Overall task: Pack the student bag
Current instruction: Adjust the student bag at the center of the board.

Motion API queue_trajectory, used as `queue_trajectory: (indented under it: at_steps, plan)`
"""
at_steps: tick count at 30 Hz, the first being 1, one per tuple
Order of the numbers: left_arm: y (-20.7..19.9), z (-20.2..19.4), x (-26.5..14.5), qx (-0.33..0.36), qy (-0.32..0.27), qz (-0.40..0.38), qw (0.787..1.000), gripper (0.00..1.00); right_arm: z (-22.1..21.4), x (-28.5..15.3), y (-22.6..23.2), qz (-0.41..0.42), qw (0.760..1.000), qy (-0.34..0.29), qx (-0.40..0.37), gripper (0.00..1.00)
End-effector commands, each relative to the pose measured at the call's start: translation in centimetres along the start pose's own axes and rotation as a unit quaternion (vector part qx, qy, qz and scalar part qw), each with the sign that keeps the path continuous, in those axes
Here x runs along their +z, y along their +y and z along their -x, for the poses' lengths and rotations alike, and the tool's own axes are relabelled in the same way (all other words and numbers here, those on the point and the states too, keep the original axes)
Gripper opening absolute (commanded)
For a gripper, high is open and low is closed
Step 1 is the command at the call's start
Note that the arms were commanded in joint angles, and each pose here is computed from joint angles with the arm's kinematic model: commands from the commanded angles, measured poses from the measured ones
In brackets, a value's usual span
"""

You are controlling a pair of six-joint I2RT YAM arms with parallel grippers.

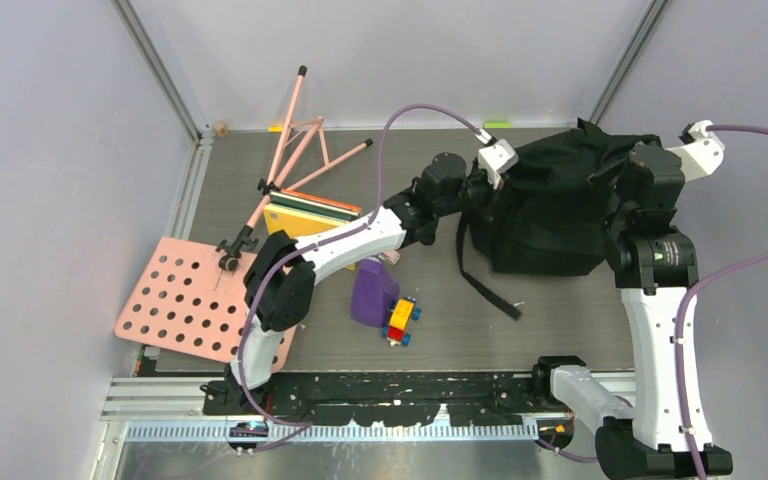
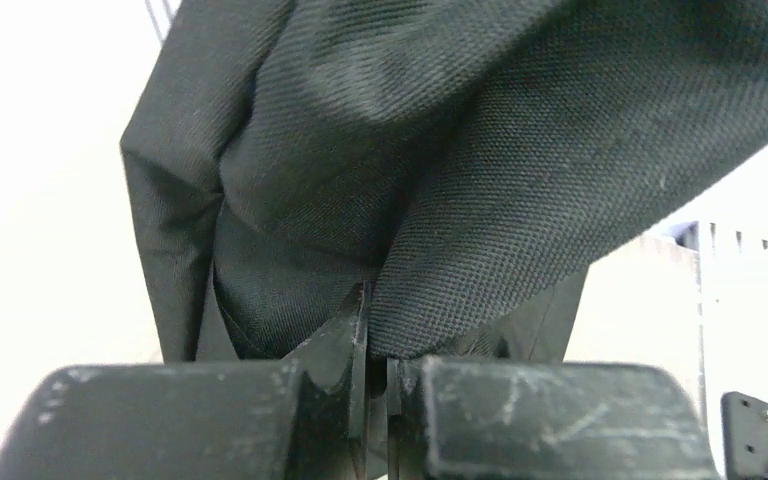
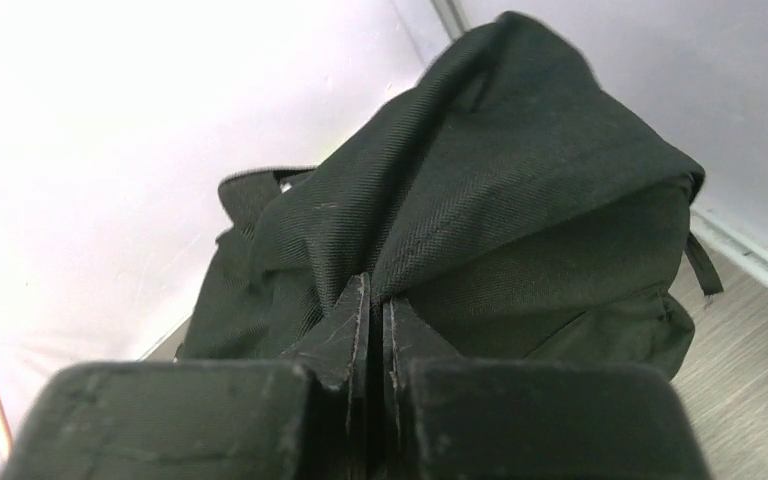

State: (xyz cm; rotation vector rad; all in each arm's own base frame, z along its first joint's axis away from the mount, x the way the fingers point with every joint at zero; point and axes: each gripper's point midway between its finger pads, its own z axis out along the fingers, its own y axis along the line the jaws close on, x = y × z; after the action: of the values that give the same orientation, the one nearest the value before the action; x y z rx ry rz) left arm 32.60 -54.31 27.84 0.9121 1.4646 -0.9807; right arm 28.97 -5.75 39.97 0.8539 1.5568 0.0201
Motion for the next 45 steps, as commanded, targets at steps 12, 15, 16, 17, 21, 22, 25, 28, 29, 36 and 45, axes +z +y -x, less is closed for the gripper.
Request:
queue_trajectory:
  at_steps: [12, 15, 16, 17, 21, 22, 25, 28, 29, 36, 45]
  plan:
    - [14.8, 1.8, -1.6, 0.013, -0.027, 0.093, 0.995, 0.00, -7.0, 0.6, 4.8, 0.087, 0.991, 0.096, -0.028, 0.04]
    - [15.6, 1.5, -2.3, 0.003, -0.025, 0.097, 0.995, 0.00, -7.1, 0.8, 4.9, 0.089, 0.989, 0.101, -0.054, 0.35]
    - [15.7, 1.4, -2.4, 0.002, -0.023, 0.100, 0.995, 0.00, -7.2, 0.8, 4.8, 0.087, 0.989, 0.105, -0.063, 0.43]
    - [16.0, 1.3, -2.6, -0.001, -0.018, 0.103, 0.994, 0.00, -6.6, 0.8, 5.1, 0.090, 0.988, 0.101, -0.076, 0.58]
    - [17.7, 0.7, -3.3, -0.013, 0.010, 0.135, 0.991, 0.00, -4.6, 0.1, 5.1, 0.084, 0.986, 0.094, -0.113, 0.84]
    - [18.1, 0.5, -3.5, -0.015, 0.015, 0.142, 0.990, 0.00, -4.0, -0.2, 5.1, 0.083, 0.985, 0.092, -0.116, 0.88]
    - [19.2, 0.1, -4.2, -0.022, 0.021, 0.160, 0.987, 0.00, -3.2, -0.8, 4.7, 0.081, 0.986, 0.086, -0.121, 0.95]
    - [20.3, 0.1, -4.9, -0.043, 0.022, 0.175, 0.983, 0.00, -4.2, -0.2, 4.0, 0.077, 0.983, 0.114, -0.125, 0.97]
    - [20.5, 0.3, -5.1, -0.049, 0.020, 0.179, 0.982, 0.00, -4.4, 0.3, 3.4, 0.077, 0.982, 0.127, -0.115, 0.96]
    - [22.2, -0.6, -6.2, -0.068, 0.051, 0.221, 0.971, 0.00, -6.4, 1.5, 1.6, 0.113, 0.979, 0.168, -0.033, 0.91]
    - [23.0, -1.0, -6.7, -0.093, 0.064, 0.240, 0.964, 0.00, -9.4, 2.2, -1.9, 0.063, 0.986, 0.151, 0.004, 0.78]
